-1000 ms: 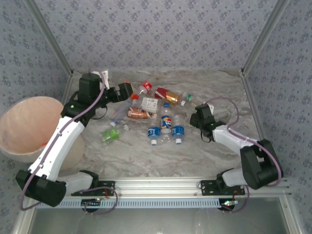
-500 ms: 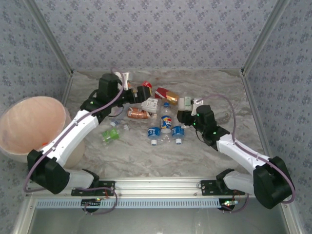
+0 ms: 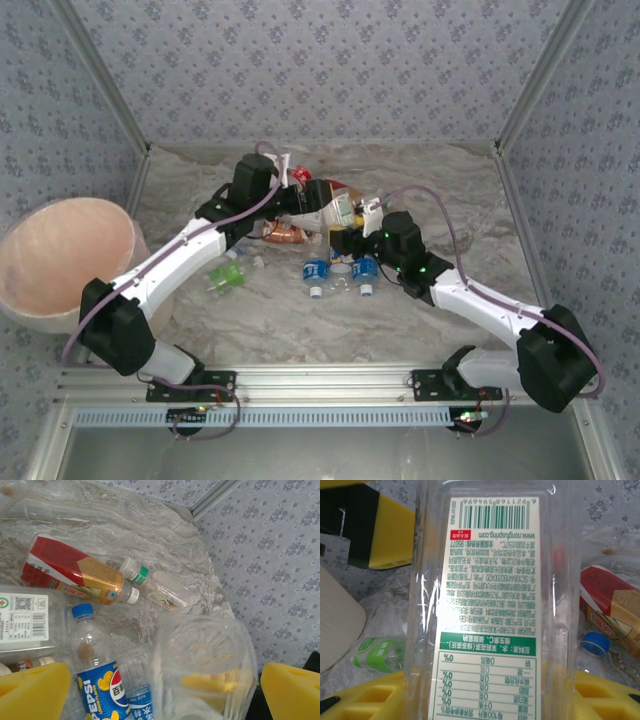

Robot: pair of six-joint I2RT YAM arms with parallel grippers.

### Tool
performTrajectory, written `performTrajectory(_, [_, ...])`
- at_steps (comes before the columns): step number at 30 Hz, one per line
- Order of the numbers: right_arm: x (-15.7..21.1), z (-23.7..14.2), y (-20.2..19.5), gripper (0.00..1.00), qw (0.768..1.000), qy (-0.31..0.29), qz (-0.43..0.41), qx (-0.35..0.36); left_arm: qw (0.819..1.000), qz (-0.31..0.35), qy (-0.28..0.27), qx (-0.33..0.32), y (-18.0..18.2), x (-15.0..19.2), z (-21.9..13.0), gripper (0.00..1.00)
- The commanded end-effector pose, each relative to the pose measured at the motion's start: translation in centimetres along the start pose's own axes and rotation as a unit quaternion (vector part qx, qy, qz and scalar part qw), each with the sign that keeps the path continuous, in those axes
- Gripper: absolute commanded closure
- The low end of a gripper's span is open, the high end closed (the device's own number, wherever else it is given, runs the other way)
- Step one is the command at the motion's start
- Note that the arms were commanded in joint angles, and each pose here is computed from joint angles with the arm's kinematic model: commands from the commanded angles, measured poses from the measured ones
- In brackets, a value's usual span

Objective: Put the plastic bottles in the bin

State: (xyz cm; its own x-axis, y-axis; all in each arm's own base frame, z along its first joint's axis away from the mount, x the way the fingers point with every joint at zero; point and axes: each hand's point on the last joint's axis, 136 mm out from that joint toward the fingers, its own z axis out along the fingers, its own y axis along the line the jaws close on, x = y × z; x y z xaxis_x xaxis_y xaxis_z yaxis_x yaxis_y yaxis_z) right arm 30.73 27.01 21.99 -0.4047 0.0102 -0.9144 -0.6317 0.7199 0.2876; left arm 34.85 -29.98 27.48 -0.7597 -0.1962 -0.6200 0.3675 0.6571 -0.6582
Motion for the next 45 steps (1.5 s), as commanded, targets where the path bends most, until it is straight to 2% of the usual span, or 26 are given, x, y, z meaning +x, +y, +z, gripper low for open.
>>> performTrajectory(1, [-2.9, 0.3, 2.6, 0.49, 0.998, -0.033, -0.024, -0.042, 0.999, 0.005, -0.014, 0.051, -2.7, -1.1, 0.4, 0.02])
performTrajectory(8, [-3.8, 0.7, 3.7, 0.49, 0.998, -0.035, -0.016, -0.057, 0.999, 0.010, -0.008, 0.035, -2.2, -0.1, 1.0, 0.03])
performTrajectory(19, [-4.1, 1.0, 4.4, 0.46, 0.997, -0.026, -0.013, -0.071, 0.999, 0.017, 0.009, 0.033, -2.2, 0.4, 1.3, 0.36])
performTrajectory(24, [-3.8, 0.8, 5.2, 0.41, 0.996, -0.011, -0.011, -0.092, 0.999, 0.024, 0.009, 0.041, -2.6, 0.2, 1.1, 0.45])
performTrajectory(30, [-3.6, 0.3, 5.5, 0.24, 0.994, 0.002, -0.024, -0.102, 0.999, 0.032, 0.000, 0.036, -2.7, -0.2, 0.7, 0.46])
performTrajectory(33, [-3.4, -0.2, 6.0, 0.13, 0.993, 0.012, -0.034, -0.117, 0.999, 0.036, -0.010, 0.018, -2.3, -0.6, 0.4, 0.46])
performTrajectory(35, [-3.6, -0.9, 6.2, 0.00, 0.992, 0.009, -0.039, -0.120, 0.999, 0.045, -0.022, 0.004, -2.1, -1.2, -0.3, 0.46])
performTrajectory(39, [-5.1, -2.7, 5.8, 0.00, 0.992, -0.036, -0.046, -0.108, 0.995, 0.071, -0.062, -0.035, -1.8, -2.9, -2.4, 0.46])
performTrajectory(42, [-6.8, -4.5, 5.0, 0.00, 0.990, -0.101, -0.040, -0.087, 0.989, 0.082, -0.096, -0.076, -0.9, -4.3, -4.5, 0.46])
performTrajectory(45, [-8.0, -6.0, 2.3, 0.00, 0.987, -0.158, -0.017, -0.019, 0.979, 0.086, -0.134, -0.127, 0.5, -5.7, -7.1, 0.46])
